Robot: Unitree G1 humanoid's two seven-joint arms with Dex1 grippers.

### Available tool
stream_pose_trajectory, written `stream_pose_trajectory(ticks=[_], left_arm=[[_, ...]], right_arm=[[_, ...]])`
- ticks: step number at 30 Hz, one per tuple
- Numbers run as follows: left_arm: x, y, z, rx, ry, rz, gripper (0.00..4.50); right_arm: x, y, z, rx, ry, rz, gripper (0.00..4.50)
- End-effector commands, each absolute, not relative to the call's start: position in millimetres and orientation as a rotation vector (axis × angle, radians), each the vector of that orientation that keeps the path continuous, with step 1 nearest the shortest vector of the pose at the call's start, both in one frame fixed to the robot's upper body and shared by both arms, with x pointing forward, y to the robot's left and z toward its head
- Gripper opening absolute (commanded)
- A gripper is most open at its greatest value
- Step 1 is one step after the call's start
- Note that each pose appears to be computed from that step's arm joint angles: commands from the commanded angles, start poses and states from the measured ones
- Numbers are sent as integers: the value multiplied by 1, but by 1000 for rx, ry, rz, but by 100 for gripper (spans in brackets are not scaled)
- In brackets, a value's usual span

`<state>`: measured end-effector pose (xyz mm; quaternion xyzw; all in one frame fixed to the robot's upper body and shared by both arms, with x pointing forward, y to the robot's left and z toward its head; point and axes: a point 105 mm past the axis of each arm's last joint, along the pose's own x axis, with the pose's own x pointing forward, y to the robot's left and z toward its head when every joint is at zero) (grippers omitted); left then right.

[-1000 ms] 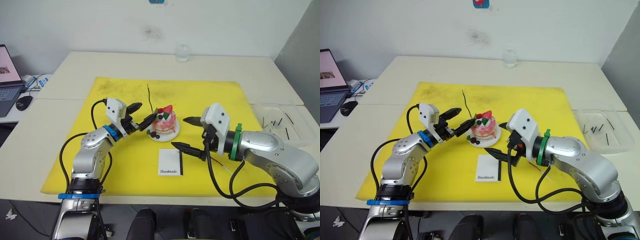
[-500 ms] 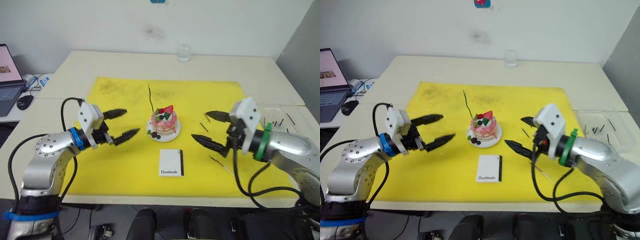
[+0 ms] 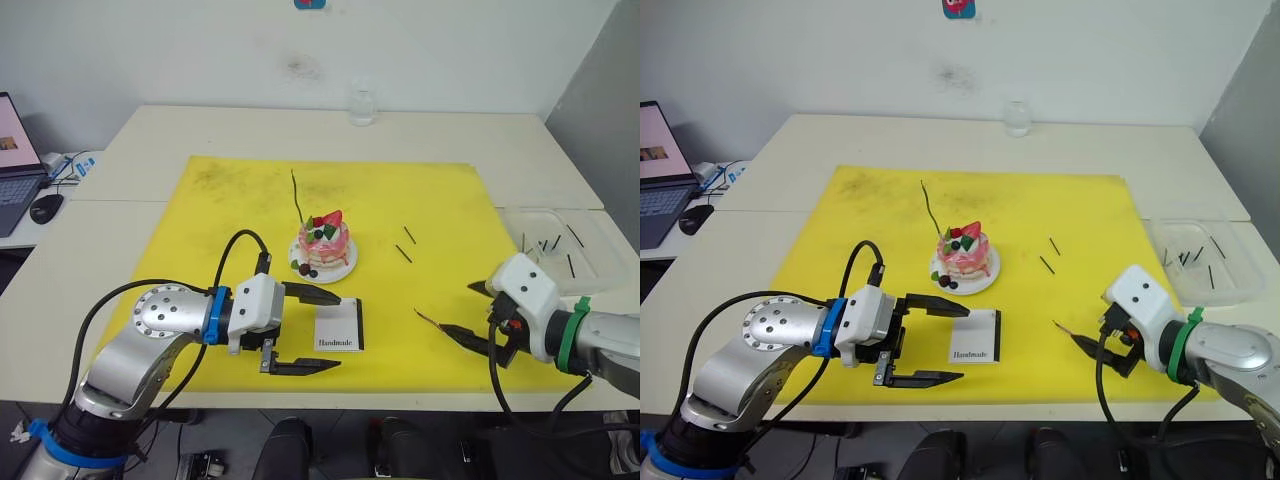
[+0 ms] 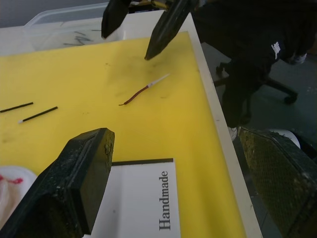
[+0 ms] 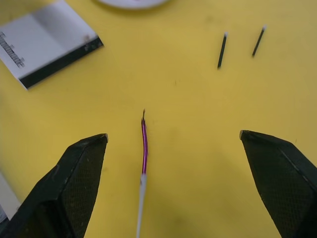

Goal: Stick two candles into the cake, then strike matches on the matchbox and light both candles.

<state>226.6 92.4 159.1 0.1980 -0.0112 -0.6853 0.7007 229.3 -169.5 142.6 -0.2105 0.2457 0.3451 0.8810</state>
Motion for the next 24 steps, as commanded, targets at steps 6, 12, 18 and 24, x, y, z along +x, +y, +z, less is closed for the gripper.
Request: stream_pose_trajectory(ticks=[6, 12, 18, 24], left_arm=[[227, 73, 175, 473, -135, -1533, 445], [228, 70, 175, 481, -147, -1520, 445], [228, 68, 175, 464, -152, -1511, 450], [223, 61, 185, 371, -142, -1524, 450]], right_arm=[[236, -173, 125, -445, 609, 687, 450], [238, -173, 115, -456, 624, 681, 450], [235, -171, 107, -464, 639, 688, 286], [229, -164, 107, -456, 641, 709, 68]])
